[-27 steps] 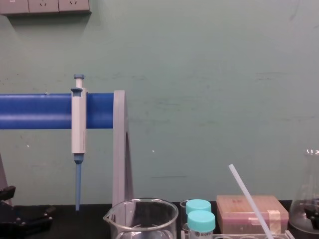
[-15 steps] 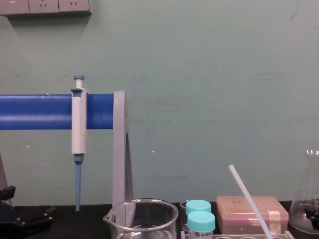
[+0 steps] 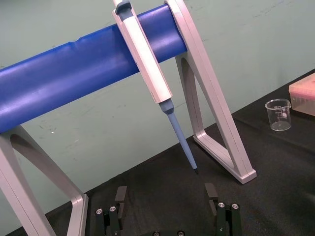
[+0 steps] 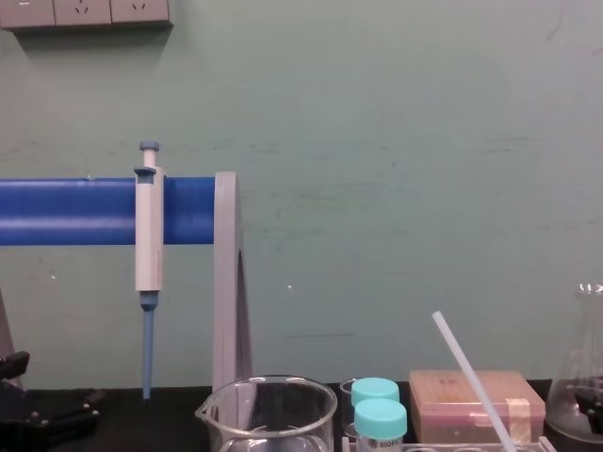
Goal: Pick up the stirring rod with one hand, then place it down.
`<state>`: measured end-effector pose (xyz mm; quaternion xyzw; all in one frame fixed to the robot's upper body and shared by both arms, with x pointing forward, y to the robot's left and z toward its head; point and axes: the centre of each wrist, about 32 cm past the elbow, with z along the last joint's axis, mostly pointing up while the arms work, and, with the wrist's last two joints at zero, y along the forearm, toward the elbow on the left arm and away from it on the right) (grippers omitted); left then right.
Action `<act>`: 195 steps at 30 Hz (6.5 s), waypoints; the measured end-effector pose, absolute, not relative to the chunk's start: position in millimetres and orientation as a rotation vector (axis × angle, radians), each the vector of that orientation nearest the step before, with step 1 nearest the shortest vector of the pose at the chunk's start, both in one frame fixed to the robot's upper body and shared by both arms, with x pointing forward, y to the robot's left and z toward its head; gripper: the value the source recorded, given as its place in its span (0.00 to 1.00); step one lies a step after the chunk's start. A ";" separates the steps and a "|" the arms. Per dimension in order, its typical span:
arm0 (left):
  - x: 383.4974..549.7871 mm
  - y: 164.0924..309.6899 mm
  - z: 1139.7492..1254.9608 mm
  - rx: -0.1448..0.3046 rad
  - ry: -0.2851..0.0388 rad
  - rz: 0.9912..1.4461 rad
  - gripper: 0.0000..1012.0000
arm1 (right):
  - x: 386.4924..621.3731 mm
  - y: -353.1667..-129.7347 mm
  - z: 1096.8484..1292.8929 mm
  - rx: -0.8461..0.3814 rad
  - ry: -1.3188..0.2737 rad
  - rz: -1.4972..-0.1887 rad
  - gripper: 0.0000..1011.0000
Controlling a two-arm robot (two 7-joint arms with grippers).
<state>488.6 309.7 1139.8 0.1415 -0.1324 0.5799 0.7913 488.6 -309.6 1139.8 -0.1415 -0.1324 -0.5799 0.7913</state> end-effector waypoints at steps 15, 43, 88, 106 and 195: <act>488.6 309.6 1139.8 0.304 -0.285 1.248 0.99 | 488.6 -309.7 1139.8 -0.304 -0.285 -1.248 0.99; 488.6 309.7 1139.8 0.304 -0.285 1.248 0.99 | 482.2 -331.2 1181.0 -0.229 -0.081 -1.146 0.99; 488.6 309.6 1139.8 0.304 -0.285 1.248 0.99 | 529.5 -282.3 1216.9 -0.292 0.128 -0.751 0.99; 488.6 309.7 1139.8 0.304 -0.285 1.248 0.99 | 529.9 -281.3 1216.9 -0.300 0.125 -0.750 0.94; 488.6 309.7 1139.8 0.304 -0.285 1.248 0.99 | 513.1 -299.9 1234.8 0.194 -0.243 -0.795 0.07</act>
